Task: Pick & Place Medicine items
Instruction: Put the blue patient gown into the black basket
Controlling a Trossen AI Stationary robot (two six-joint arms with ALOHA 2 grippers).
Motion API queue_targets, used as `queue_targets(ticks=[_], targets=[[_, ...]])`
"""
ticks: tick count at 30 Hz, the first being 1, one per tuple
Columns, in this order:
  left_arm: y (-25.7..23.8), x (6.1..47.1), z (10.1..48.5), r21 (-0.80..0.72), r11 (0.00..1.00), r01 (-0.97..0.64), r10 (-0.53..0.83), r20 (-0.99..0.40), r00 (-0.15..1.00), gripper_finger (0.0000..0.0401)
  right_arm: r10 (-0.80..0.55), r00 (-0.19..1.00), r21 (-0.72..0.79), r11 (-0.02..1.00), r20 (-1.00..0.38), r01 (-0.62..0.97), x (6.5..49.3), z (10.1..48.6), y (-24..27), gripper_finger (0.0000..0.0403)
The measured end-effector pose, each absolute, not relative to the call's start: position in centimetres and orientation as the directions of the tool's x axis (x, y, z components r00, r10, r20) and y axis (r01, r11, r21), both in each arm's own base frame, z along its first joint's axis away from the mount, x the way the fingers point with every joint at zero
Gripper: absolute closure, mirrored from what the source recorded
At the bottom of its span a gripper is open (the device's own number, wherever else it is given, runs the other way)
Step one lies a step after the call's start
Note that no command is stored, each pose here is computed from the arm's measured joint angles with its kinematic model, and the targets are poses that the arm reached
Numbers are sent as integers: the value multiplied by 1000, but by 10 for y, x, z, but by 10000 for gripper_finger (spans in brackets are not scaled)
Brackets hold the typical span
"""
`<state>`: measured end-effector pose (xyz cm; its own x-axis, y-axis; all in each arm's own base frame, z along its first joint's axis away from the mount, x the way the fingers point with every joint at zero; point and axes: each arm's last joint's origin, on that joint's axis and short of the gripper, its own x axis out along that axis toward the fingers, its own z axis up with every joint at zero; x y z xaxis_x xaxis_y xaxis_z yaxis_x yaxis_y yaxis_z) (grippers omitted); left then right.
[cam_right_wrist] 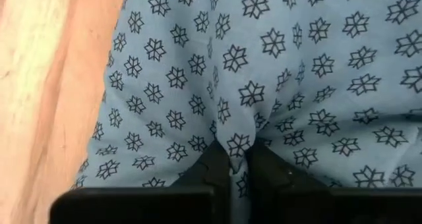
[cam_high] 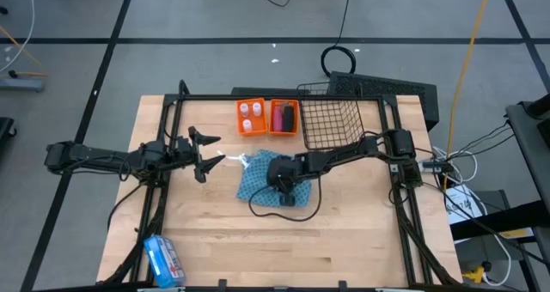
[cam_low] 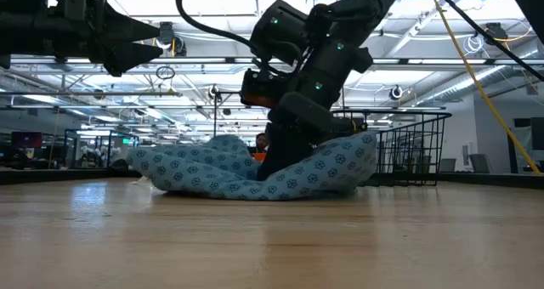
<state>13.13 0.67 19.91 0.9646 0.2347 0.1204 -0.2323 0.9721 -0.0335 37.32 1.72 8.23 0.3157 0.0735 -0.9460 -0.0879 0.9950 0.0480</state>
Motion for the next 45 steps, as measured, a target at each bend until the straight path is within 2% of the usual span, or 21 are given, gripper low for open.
queue_targets(ticks=[5,9,15,20,29,33,38,40,45], targets=[[7,131,199,-33,972,-232,235,120,965,91,183,358,140,980,-916,-144,377,84,22,395],[7,131,199,-33,972,-232,235,120,965,91,212,417,152,973,-884,-173,379,104,23,395],[7,131,199,-33,972,-232,234,120,965,91,252,509,181,966,-823,-185,370,156,17,395],[7,131,199,-33,972,-232,234,120,965,91,257,684,180,967,-683,-183,360,222,17,395],[7,131,199,-33,972,-232,235,120,965,91,257,837,214,962,-483,-172,333,290,16,395],[7,131,199,-33,972,-232,235,120,965,91,264,820,241,957,-508,-158,331,283,18,395],[7,131,199,-33,972,-232,234,120,965,91,282,771,233,956,-571,-177,331,244,24,395],[7,131,199,-33,972,-232,235,120,965,91,340,737,256,939,-584,-230,327,225,29,395],[7,131,199,-33,972,-232,235,120,965,91,489,731,328,870,-476,-369,319,201,42,394]])
